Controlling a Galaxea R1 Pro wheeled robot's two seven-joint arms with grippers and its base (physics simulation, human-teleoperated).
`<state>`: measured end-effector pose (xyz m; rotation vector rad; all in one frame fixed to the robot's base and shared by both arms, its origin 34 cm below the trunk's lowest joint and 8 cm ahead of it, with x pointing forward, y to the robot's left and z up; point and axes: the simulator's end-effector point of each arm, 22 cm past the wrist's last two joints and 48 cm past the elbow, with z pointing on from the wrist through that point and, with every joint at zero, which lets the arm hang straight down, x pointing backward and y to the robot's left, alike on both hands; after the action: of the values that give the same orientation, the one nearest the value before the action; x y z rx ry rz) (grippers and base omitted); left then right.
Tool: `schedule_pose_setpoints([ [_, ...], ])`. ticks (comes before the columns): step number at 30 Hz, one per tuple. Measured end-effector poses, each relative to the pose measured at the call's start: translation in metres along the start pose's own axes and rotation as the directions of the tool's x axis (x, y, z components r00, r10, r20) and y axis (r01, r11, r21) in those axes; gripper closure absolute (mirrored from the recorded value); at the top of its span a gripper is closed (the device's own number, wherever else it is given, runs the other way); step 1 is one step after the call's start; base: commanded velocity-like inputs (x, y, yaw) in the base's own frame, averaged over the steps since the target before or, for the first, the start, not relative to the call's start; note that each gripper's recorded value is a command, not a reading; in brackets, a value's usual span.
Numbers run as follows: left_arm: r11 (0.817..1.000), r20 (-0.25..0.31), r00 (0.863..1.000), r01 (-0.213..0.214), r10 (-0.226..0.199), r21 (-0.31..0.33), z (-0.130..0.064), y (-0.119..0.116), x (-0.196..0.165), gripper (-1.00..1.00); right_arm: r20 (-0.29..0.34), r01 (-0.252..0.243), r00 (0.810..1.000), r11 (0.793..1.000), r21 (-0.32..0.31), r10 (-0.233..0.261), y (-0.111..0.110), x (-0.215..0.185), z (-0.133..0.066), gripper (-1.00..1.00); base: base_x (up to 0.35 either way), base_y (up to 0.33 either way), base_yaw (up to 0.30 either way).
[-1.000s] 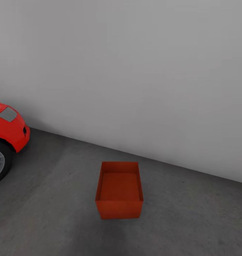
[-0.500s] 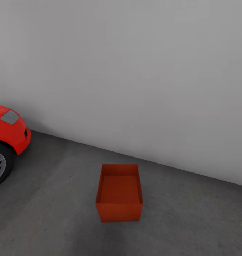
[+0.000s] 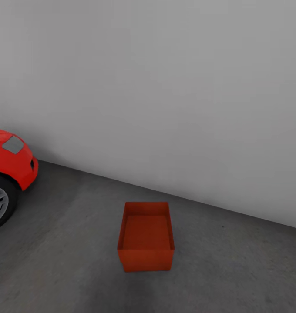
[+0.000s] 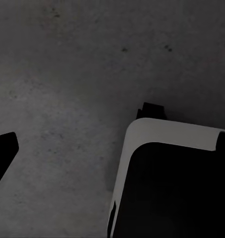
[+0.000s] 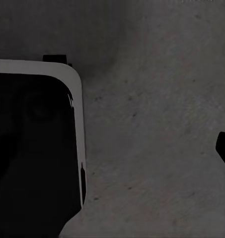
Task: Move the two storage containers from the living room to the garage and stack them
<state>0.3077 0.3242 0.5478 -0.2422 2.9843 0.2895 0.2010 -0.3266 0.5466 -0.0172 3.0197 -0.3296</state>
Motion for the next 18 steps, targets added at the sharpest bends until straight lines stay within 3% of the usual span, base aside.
schedule_pose_setpoints([
  [18,1.0,0.02,1.0,-0.003,0.003,-0.003,-0.007,0.005,-0.008,-1.0,0.013,-0.011,1.0,1.0,-0.015,0.012,0.012,-0.005,-0.008,-1.0,0.0,0.0,0.006],
])
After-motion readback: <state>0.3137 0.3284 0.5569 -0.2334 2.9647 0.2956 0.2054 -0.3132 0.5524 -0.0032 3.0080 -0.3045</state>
